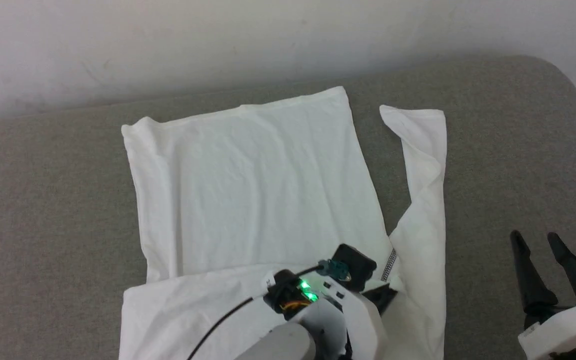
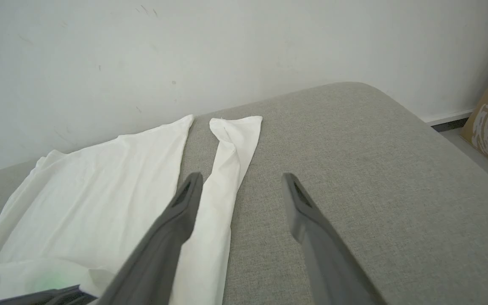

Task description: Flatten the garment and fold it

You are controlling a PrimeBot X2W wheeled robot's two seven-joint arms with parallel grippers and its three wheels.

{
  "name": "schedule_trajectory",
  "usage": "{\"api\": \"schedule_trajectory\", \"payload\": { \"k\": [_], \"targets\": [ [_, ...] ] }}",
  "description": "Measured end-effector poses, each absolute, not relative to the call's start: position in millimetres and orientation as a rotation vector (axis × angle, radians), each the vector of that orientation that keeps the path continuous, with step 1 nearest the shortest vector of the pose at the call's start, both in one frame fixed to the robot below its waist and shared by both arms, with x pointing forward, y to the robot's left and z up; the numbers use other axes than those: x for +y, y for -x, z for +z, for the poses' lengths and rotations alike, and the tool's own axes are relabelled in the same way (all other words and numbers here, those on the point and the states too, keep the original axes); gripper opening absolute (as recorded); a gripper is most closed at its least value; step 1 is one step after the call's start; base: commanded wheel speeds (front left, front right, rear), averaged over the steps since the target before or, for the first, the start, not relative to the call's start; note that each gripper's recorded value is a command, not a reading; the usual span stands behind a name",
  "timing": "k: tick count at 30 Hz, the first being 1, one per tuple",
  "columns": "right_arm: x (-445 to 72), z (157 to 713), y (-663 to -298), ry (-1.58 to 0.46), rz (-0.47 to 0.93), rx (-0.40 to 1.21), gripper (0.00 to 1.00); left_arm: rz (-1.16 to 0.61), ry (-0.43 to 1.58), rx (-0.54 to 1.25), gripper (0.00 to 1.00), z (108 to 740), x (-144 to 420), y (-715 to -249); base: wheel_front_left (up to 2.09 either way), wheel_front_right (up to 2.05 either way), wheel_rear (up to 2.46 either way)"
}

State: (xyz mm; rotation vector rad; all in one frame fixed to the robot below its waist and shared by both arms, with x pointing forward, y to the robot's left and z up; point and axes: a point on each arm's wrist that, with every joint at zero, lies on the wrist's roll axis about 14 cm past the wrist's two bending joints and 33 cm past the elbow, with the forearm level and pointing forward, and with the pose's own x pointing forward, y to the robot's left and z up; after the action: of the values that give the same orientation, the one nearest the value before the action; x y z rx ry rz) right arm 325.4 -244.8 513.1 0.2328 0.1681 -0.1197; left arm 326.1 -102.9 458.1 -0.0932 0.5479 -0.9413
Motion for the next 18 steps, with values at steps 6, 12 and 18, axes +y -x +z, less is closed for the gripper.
{"api": "schedule_trajectory", "payload": {
  "k": [6, 12, 18],
  "targets": [
    [-241.1, 502.5, -332.6, -0.241, -0.113, 0.202, 1.00, -0.982, 0.063, 0.638, 0.00, 413.3, -107.2, -306.0, 0.00, 0.00, 0.00],
    [-237.0, 507.3, -334.2, -0.234, -0.099, 0.187, 1.00, -1.060, 0.127, 0.534, 1.00, 431.4, -121.8, -297.4, 0.00, 0.00, 0.00],
    [-227.6, 519.1, -331.5, -0.220, -0.065, 0.151, 1.00, -0.991, 0.258, 0.196, 1.00, 506.4, -118.5, -325.1, 0.00, 0.00, 0.00]
  ]
}}
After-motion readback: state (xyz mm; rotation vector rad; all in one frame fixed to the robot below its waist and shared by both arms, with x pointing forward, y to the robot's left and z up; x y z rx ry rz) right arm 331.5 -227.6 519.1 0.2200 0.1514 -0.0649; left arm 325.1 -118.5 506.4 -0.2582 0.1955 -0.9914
